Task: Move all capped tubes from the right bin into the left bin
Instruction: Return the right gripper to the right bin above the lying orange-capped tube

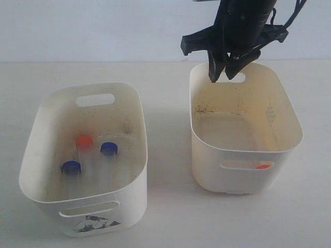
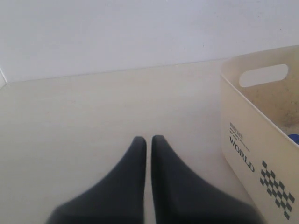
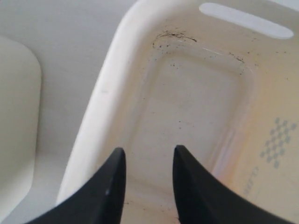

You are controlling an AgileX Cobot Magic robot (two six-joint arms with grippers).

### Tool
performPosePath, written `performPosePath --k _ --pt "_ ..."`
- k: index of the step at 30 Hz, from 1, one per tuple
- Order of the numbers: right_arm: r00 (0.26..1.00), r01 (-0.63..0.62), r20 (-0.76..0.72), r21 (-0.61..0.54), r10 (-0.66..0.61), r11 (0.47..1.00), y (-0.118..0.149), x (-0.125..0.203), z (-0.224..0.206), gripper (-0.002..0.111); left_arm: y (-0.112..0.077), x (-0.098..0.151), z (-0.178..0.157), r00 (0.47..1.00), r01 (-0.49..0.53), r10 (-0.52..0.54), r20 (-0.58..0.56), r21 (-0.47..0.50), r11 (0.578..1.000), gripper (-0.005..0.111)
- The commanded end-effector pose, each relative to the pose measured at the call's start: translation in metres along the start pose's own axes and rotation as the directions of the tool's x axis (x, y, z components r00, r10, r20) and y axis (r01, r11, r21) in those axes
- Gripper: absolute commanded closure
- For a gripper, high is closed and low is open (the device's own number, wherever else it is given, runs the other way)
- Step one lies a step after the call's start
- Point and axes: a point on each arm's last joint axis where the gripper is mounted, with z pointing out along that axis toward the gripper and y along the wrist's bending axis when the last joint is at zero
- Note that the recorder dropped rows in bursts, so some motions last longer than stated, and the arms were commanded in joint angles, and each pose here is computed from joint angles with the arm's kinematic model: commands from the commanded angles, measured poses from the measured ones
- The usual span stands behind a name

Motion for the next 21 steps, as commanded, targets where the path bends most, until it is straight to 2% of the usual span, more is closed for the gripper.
performPosePath --k 1,21 --pt "0.999 0.033 -0.023 0.040 -0.032 0.999 -0.0045 0.0044 0.0054 0.076 -0.0001 -0.0021 -0.0005 1.000 0.023 -0.023 0.015 0.002 1.000 0.102" --pt "0.999 0.044 -0.010 0.132 -0.043 0.990 -0.0138 0.0044 0.0101 0.076 -0.0001 -0.0021 -0.0005 1.000 0.023 -0.023 0.015 0.002 1.000 0.102"
